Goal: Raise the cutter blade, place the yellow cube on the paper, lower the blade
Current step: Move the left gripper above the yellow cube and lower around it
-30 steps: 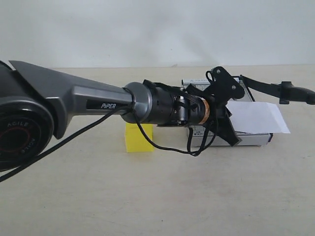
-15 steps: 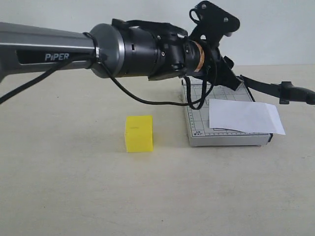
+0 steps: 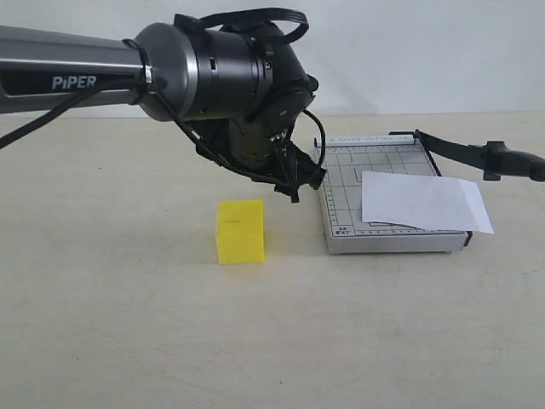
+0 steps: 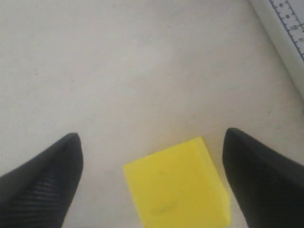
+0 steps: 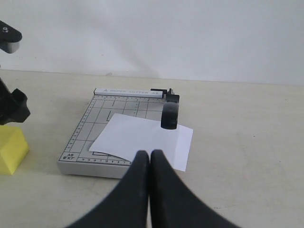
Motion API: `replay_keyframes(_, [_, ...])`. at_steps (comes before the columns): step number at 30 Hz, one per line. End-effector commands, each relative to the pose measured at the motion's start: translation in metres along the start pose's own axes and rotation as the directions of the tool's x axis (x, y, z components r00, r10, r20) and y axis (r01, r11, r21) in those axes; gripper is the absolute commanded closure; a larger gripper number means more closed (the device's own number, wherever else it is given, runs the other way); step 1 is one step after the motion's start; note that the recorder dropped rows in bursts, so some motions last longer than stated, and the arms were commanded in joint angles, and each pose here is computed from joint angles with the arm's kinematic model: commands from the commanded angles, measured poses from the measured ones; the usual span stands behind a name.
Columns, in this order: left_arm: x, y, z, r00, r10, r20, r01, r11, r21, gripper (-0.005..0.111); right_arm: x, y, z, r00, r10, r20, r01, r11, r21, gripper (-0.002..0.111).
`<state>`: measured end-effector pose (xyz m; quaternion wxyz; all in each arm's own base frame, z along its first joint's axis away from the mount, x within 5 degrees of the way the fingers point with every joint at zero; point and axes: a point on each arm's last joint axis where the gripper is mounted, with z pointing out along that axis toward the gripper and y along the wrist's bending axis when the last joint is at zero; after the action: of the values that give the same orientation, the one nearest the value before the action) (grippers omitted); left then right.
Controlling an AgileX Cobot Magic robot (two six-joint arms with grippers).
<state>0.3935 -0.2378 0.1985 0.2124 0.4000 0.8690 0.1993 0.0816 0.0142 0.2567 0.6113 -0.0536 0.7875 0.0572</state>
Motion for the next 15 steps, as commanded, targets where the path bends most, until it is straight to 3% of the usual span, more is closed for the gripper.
replay_keyframes(1, [0.009, 0.015, -0.016, 0.988, -0.147, -0.049, 0.147, 0.989, 0.0, 0.03, 0.0, -0.001, 0.0, 1.0, -0.003, 0.009, 0.003, 1.0, 0.01, 0.108])
replay_keyframes(7, [0.016, 0.018, -0.019, 0.953, -0.283, -0.107, 0.293, 0.952, 0.087, 0.03, 0.0, -0.001, 0.0, 1.0, -0.003, 0.009, 0.003, 1.0, 0.01, 0.108])
replay_keyframes(15, [0.02, 0.017, -0.02, 0.954, -0.26, -0.149, 0.274, 0.957, 0.089, 0.03, 0.0, -0.001, 0.0, 1.0, -0.003, 0.009, 0.003, 1.0, 0.01, 0.108])
